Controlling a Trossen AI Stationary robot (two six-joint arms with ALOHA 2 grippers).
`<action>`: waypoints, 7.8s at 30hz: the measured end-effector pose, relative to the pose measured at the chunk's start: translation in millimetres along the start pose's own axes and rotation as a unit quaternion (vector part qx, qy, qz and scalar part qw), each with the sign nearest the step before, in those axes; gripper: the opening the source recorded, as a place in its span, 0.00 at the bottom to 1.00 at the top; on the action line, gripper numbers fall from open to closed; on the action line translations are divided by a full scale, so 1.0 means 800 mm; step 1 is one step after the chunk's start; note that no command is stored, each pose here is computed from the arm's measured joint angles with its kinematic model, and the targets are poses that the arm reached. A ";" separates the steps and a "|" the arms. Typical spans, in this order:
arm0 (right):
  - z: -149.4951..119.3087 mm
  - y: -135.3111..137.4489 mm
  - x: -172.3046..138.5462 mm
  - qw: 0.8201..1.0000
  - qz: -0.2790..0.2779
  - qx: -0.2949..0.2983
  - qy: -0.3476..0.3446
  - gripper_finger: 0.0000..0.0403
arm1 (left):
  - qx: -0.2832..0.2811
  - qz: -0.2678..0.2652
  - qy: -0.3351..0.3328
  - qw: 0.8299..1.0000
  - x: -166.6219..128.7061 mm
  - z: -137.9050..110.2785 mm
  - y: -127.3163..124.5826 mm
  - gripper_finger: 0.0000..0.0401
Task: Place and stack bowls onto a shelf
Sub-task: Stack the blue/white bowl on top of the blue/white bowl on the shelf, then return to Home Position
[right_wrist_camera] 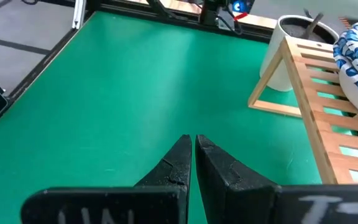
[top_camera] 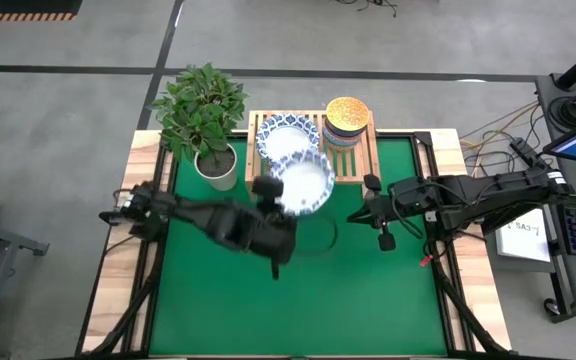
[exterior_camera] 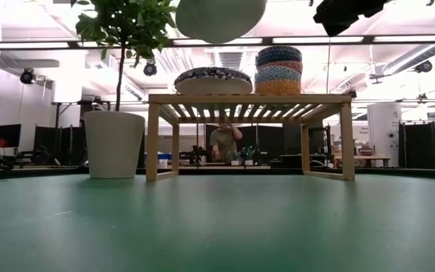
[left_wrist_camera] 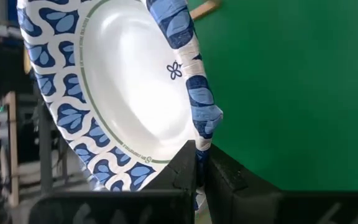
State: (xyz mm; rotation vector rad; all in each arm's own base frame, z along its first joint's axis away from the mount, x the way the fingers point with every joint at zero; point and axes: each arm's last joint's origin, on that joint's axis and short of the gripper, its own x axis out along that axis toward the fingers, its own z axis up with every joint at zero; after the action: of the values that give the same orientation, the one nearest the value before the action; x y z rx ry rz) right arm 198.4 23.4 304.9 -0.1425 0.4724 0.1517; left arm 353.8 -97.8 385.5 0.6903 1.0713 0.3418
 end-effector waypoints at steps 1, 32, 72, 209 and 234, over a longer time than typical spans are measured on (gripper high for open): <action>0.000 0.000 0.000 1.000 0.000 0.000 0.000 0.03 | -0.004 0.004 0.009 1.000 0.004 -0.002 0.012 0.00; -0.005 0.001 0.002 1.000 0.002 0.008 0.023 0.03 | -0.124 0.012 0.113 0.986 0.116 -0.050 0.140 0.20; -0.109 0.013 -0.022 0.994 -0.009 0.027 -0.103 0.03 | -0.232 -0.198 -0.097 0.947 0.048 -0.118 -0.028 0.39; -0.210 0.022 -0.032 0.964 -0.044 0.112 -0.235 0.03 | -0.437 -0.123 -0.449 0.769 0.090 -0.405 -0.122 0.10; -0.210 0.022 -0.032 0.964 -0.044 0.112 -0.236 0.03 | -0.437 -0.123 -0.449 0.769 0.090 -0.405 -0.122 0.10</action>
State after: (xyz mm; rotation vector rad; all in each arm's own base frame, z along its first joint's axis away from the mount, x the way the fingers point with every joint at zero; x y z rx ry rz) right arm 98.6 9.1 167.2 0.0960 0.0044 0.0407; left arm 91.7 -16.5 174.4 -0.1782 -0.0046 0.1975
